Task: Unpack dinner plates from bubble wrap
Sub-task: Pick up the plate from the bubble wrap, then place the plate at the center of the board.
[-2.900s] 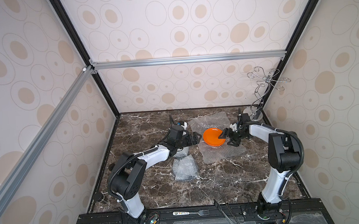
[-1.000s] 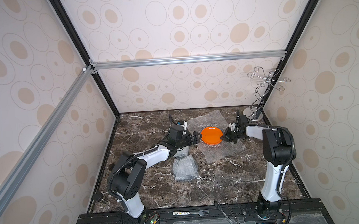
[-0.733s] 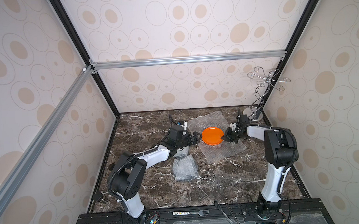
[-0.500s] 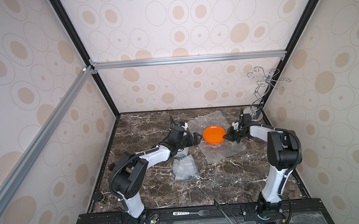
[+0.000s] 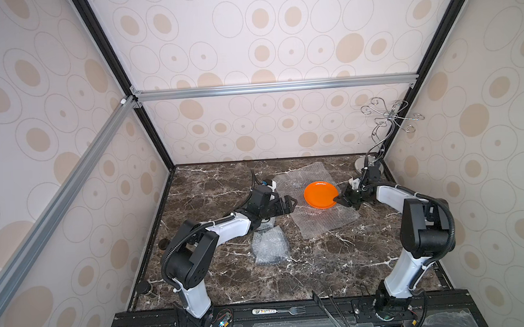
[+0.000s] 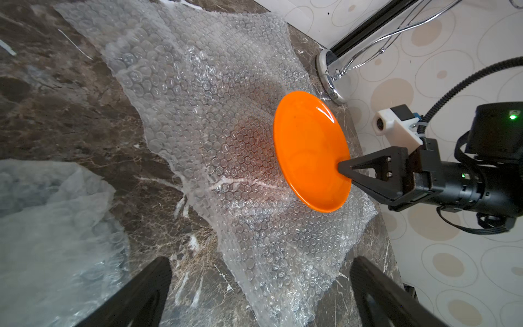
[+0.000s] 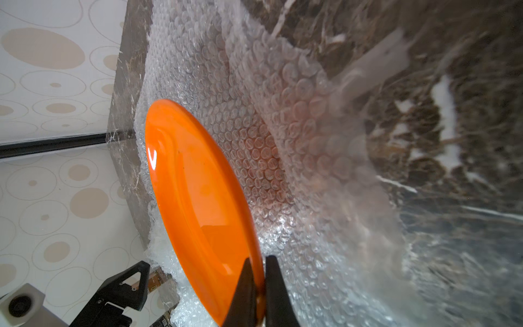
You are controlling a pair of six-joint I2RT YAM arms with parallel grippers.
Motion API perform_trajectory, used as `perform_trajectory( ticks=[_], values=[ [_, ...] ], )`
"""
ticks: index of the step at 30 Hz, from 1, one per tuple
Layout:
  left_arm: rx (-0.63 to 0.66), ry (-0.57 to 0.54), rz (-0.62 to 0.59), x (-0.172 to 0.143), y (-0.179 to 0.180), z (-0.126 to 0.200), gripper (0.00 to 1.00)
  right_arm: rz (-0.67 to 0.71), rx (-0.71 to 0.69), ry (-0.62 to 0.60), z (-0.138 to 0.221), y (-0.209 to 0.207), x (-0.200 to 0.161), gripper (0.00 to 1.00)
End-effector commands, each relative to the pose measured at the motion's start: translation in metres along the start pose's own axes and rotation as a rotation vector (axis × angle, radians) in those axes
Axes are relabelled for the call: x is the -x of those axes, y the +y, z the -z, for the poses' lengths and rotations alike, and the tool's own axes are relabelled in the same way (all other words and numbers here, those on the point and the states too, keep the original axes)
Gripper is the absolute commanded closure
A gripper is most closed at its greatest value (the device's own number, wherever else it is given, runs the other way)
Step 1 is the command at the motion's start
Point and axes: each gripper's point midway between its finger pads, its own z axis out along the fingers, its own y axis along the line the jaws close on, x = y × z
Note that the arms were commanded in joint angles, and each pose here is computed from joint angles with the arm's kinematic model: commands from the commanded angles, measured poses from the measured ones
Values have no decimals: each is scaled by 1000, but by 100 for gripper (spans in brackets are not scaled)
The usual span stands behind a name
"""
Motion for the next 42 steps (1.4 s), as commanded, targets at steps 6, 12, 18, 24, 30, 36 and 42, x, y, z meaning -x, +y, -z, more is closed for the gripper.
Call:
perform_trajectory(
  ticks=[6,12,18,24,30,36,42],
  values=[
    [-5,-12,-3,1,-3,-7,0,-61,48,-32,47,-16,4,93],
    [-8,-5,-8,2,-4,-11,0,-142,39,-87,75,-47,12,93],
    [-12,2,-12,2,-4,-16,0,-242,-6,-147,91,-79,21,92],
    [-16,2,-14,4,-7,-16,0,-320,-4,-213,94,-101,37,92],
    [-15,-5,-25,7,-8,-14,0,-386,-27,-253,95,-122,53,92],
    [3,12,-24,3,-5,-14,0,-421,-80,-281,96,-141,65,92],
    [6,14,-25,3,-4,-13,0,-449,-102,-316,95,-155,76,93]
  ],
)
